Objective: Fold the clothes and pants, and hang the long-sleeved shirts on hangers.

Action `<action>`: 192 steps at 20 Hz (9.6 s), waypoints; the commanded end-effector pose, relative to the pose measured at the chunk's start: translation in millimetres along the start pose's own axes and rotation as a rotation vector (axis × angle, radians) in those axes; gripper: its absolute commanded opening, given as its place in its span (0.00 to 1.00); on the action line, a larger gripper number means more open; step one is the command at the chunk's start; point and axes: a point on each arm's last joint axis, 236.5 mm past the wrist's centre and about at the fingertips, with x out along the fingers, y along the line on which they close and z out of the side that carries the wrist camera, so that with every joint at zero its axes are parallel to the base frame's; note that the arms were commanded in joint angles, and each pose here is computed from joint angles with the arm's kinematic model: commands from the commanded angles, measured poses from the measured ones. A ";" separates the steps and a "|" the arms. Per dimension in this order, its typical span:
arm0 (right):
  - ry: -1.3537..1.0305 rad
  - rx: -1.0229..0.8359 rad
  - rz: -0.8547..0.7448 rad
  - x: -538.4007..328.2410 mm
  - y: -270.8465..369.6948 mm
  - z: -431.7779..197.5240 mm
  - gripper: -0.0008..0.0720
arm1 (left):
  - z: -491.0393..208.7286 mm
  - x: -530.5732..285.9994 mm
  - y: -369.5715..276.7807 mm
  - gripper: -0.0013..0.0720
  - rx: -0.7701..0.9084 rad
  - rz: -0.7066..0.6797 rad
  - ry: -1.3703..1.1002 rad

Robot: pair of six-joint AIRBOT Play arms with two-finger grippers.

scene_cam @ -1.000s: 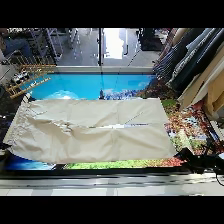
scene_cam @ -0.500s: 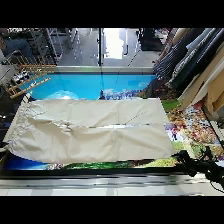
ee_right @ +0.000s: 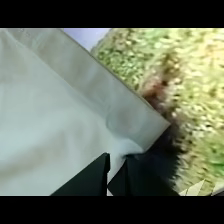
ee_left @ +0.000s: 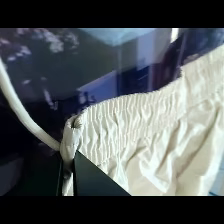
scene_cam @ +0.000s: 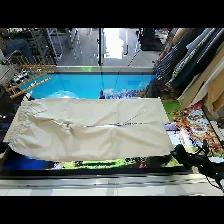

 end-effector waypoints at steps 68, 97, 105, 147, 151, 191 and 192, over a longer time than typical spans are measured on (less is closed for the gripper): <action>0.111 -0.272 0.103 201.7 231.0 125.8 0.63 | 0.7 82.6 -78.0 0.60 0.142 0.169 0.076; 0.234 -0.547 -0.269 -51.9 33.9 -2.0 0.77 | -6.2 -123.5 31.8 0.97 0.805 0.848 0.485; 0.441 -0.325 0.122 4.8 23.8 6.2 0.65 | -65.1 -90.3 -43.0 0.43 0.795 0.452 0.512; 0.373 -1.104 0.109 66.8 324.8 -295.1 0.03 | -438.9 -10.9 -134.0 0.03 1.561 -0.113 0.792; 0.486 -1.161 0.251 90.6 320.9 -389.1 0.04 | -377.9 -54.2 -174.5 0.04 1.495 -0.159 0.630; 0.028 -0.839 -0.403 -82.8 143.8 83.5 0.03 | -428.0 -24.3 -94.1 0.04 1.462 -0.150 0.813; 0.026 -0.870 -0.386 -88.5 160.1 77.0 0.03 | -438.4 -16.9 -94.4 0.04 1.469 -0.159 0.806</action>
